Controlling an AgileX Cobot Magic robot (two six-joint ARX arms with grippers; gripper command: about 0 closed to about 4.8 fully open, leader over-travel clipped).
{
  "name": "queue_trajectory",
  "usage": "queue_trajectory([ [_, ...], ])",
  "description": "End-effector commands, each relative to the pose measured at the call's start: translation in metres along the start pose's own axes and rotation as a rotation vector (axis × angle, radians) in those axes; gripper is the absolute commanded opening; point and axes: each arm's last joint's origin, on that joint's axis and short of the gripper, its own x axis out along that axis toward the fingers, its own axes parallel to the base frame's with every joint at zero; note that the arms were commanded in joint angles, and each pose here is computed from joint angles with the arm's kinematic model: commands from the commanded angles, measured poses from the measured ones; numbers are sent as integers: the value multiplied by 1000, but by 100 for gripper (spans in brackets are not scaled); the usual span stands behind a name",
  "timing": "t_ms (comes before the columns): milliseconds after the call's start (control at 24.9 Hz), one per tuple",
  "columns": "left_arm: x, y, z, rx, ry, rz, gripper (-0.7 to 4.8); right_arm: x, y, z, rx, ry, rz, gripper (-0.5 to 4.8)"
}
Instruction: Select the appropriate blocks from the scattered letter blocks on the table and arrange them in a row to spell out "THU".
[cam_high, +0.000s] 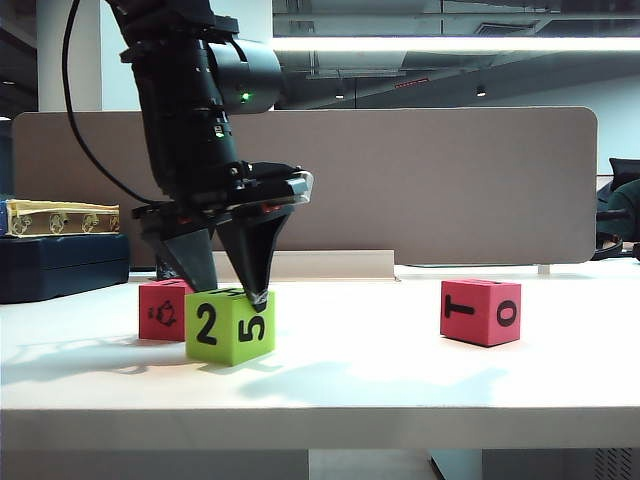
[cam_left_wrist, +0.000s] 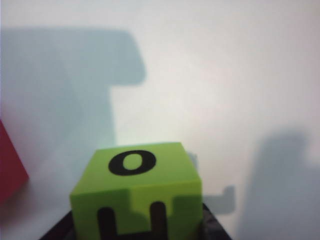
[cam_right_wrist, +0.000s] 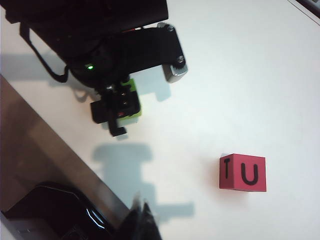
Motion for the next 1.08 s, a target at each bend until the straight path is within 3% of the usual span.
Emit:
queue_trajectory([
  [40,1,2,8,1,-81,24,268,-3,0,1,6,-13,2,-5],
  [241,0,4,16,4,-164,88,268,-3,0,0,4,-5,2,-5],
  [522,11,5,17,3,-144,82,279,-2,0,-2,1,14,2,-5],
  [683,15,5,18,4,-147,84,409,-2,0,-2,1,14,2,-5],
  [803,14,5,23,20,-189,86,410,-2,0,-2,1,14,2,-5],
  [924,10,5,27,23,-208,86,479,-2,0,-2,1,14,2,-5],
  [1084,-10,4,40,23,-241,87,479,-2,0,-1,1,14,-3,-5],
])
